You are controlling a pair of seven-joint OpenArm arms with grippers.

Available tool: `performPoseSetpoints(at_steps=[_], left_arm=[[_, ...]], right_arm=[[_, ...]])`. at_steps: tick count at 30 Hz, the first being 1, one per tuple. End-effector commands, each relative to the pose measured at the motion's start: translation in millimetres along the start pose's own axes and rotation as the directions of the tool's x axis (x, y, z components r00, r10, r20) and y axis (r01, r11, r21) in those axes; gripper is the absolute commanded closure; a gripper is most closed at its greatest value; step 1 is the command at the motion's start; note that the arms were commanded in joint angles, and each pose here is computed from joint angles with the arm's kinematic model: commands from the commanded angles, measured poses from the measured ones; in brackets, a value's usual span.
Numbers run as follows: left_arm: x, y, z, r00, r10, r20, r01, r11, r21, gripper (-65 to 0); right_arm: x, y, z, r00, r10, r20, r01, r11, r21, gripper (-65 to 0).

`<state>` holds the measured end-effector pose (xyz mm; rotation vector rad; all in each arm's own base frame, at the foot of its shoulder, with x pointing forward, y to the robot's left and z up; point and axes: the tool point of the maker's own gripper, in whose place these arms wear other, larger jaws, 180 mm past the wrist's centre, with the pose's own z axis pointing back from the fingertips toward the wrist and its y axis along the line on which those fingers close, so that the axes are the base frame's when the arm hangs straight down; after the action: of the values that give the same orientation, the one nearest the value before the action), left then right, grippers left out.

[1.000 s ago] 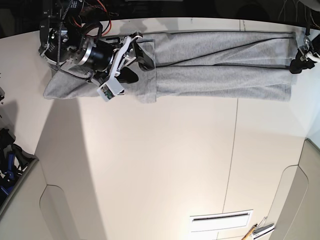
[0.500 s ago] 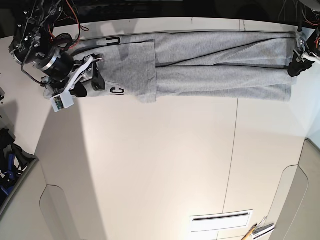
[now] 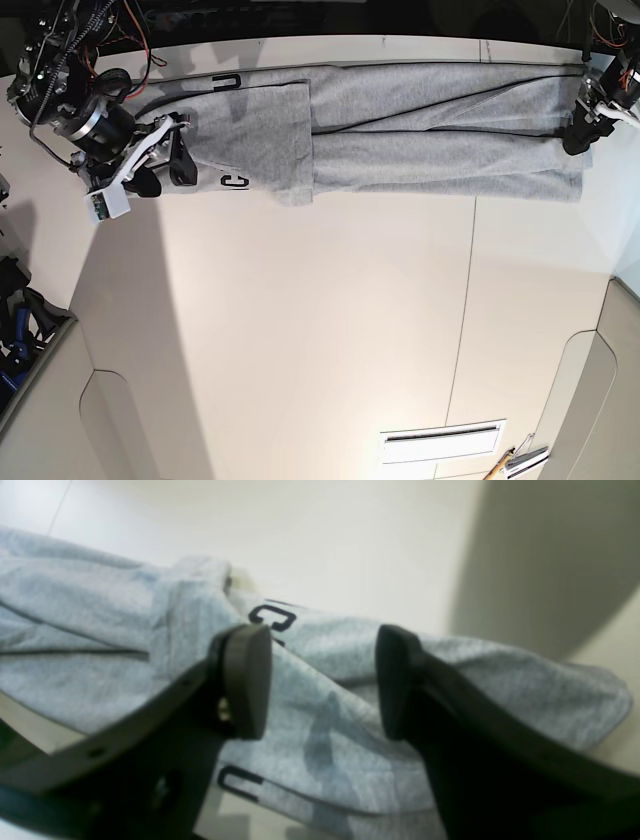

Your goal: Fold the T-shirt properly

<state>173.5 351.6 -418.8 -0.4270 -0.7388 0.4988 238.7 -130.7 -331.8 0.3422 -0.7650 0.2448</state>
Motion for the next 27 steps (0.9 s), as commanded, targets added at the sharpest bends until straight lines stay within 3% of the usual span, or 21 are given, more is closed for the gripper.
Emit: performPoseSetpoints(at_steps=[1, 3, 8, 11, 18, 23, 27], left_arm=[[-9.8, 7.7, 4.5, 0.997, -0.024, -0.067, 0.026, 0.999, 0.036, -33.1], [-9.3, 7.6, 4.4, 0.998, -0.024, -0.064, 0.026, 0.999, 0.036, -31.2], [0.0, 8.1, 4.0, 0.999, -0.030, -0.015, 0.031, 0.999, 0.040, -9.0], [4.1, 7.9, 4.0, 0.999, -0.031, 0.007, 0.031, 0.999, 0.040, -1.1], [20.9, -8.2, 5.0, 0.996, 0.011, 0.086, -0.008, 0.999, -0.035, 0.0], [33.1, -52.7, 10.9, 0.996, 0.038, 0.081, -0.020, 0.978, -0.207, 0.0], [39.6, -92.1, 19.7, 0.998, -0.029, 0.059, 0.046, 0.948, -0.316, 0.0]], right_arm=[[14.0, 2.1, 3.8, 0.998, 0.012, 0.054, -0.012, 1.000, 0.006, -33.1], [14.1, 2.1, 3.8, 0.998, 0.012, 0.054, -0.012, 1.000, 0.006, -33.1], [14.1, 2.0, 3.8, 0.998, 0.012, 0.054, -0.012, 1.000, 0.005, -33.1], [14.1, 2.0, 3.8, 0.998, 0.012, 0.054, -0.012, 1.000, 0.005, -33.1], [12.9, -1.5, 4.3, 0.999, 0.015, 0.048, -0.014, 1.000, -0.011, -33.1], [8.8, -25.9, 13.3, 0.999, -0.003, 0.040, 0.007, 0.995, -0.100, -33.1], [7.2, -51.9, 28.9, 0.997, -0.042, 0.063, 0.053, 0.983, -0.178, -33.1]])
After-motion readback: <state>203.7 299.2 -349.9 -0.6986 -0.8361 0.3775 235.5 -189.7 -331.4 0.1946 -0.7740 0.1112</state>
